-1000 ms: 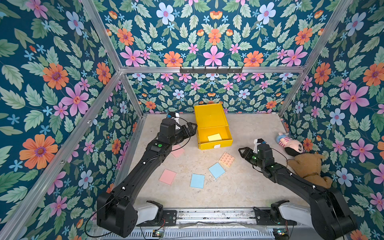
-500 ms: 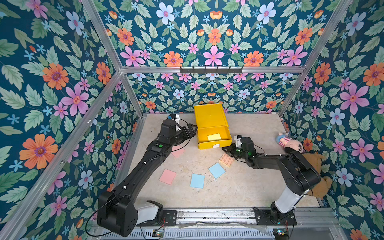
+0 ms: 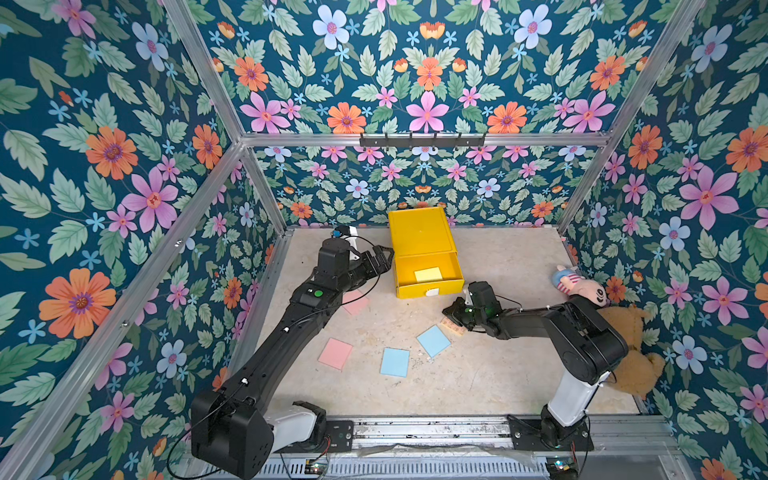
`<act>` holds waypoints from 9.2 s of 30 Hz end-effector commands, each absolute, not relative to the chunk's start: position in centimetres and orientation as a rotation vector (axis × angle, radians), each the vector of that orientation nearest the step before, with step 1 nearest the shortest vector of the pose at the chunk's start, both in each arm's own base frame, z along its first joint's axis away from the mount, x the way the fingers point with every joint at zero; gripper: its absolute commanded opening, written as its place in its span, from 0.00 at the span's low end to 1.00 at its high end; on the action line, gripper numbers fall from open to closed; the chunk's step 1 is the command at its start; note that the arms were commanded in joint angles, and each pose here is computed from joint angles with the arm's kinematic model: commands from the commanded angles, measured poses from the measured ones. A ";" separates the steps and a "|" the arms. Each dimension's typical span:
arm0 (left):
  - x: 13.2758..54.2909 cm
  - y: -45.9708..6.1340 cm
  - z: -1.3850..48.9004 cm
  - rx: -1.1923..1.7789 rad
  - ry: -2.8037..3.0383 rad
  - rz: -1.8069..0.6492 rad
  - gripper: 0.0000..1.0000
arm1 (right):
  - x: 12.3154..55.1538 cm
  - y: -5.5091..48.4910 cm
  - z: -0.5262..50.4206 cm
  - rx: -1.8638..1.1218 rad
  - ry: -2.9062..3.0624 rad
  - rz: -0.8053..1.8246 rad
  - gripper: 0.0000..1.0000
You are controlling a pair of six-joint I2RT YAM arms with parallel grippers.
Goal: Please put the sticky notes in the drawer by color
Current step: Pick up the sticky notes from the center of the board.
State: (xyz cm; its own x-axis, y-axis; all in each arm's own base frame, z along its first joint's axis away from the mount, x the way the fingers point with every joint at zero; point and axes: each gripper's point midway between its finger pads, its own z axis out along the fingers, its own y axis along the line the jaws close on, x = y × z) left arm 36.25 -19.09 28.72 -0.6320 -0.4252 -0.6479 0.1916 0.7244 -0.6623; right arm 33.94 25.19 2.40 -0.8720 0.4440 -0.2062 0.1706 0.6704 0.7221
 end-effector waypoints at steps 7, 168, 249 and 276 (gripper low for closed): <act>36.1 -19.1 28.8 -0.181 2.068 -0.918 1.00 | 30.9 18.5 2.0 0.448 2.579 0.594 0.04; 33.5 -25.4 32.6 -0.055 2.040 -1.052 1.00 | 28.8 15.7 14.0 0.126 2.289 0.270 0.82; 33.0 -40.2 40.4 0.765 1.498 -1.101 0.00 | 26.4 13.9 37.1 0.451 1.776 1.037 0.98; 27.2 -44.4 37.6 1.269 0.703 0.287 0.00 | 29.7 13.7 39.0 0.717 1.808 1.266 0.76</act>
State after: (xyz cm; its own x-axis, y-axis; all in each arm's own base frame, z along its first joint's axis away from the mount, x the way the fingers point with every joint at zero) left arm 26.67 -45.09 35.59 0.7523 0.5055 -0.4225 0.3292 0.2671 0.9057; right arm 29.71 13.89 39.16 -0.5222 0.7910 -0.3188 -0.0264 0.3587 0.9331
